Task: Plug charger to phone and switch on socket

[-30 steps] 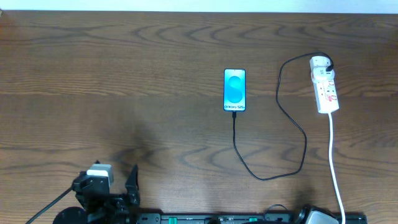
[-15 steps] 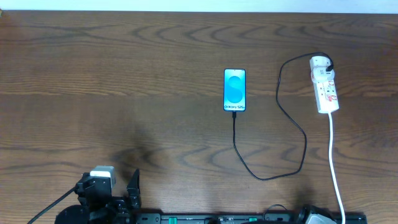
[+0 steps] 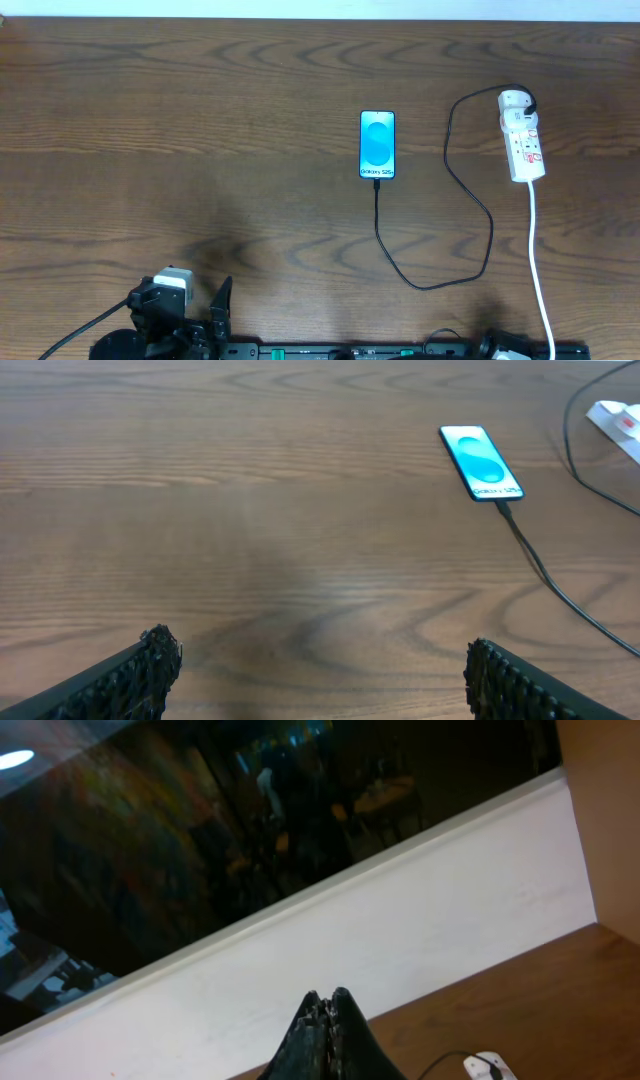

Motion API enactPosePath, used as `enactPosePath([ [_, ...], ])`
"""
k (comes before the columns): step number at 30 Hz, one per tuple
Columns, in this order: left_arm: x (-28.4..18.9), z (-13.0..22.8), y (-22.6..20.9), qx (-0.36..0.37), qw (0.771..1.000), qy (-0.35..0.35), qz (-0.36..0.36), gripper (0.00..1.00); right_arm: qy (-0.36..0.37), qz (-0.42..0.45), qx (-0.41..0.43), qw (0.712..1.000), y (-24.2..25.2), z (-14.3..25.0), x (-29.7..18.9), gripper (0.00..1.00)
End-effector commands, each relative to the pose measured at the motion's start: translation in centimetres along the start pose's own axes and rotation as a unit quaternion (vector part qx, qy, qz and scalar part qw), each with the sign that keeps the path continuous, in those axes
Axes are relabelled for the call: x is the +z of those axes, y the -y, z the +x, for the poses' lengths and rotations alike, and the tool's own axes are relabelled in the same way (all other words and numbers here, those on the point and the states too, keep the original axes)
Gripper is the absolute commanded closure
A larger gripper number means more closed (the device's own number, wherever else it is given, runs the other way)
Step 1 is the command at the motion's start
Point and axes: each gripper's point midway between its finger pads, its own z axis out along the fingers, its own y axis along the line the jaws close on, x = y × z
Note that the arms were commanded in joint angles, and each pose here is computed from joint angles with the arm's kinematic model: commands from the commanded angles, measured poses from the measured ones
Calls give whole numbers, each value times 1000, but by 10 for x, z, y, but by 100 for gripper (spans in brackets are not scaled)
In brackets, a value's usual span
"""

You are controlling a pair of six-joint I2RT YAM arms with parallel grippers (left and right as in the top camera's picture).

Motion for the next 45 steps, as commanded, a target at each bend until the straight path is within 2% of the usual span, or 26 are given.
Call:
enactPosePath([
  [1,-1,0,-5,0,1000,4,-17,7,-1,-7,-7,1000,0,6,-2,98],
  [13,-1,-1,-7,-3,1000,6,-23,7,11,-49,-12,999,-21,4,-23,98],
  [21,-9,-62,-9,22,991,129,-33,7,20,-60,-14,998,-26,2,-34,97],
  [25,-8,-75,-11,28,986,158,-37,7,21,-61,-14,998,-26,1,-34,97],
  [45,92,-44,-39,30,979,195,-50,7,29,-80,-16,996,-34,-1,-46,96],
])
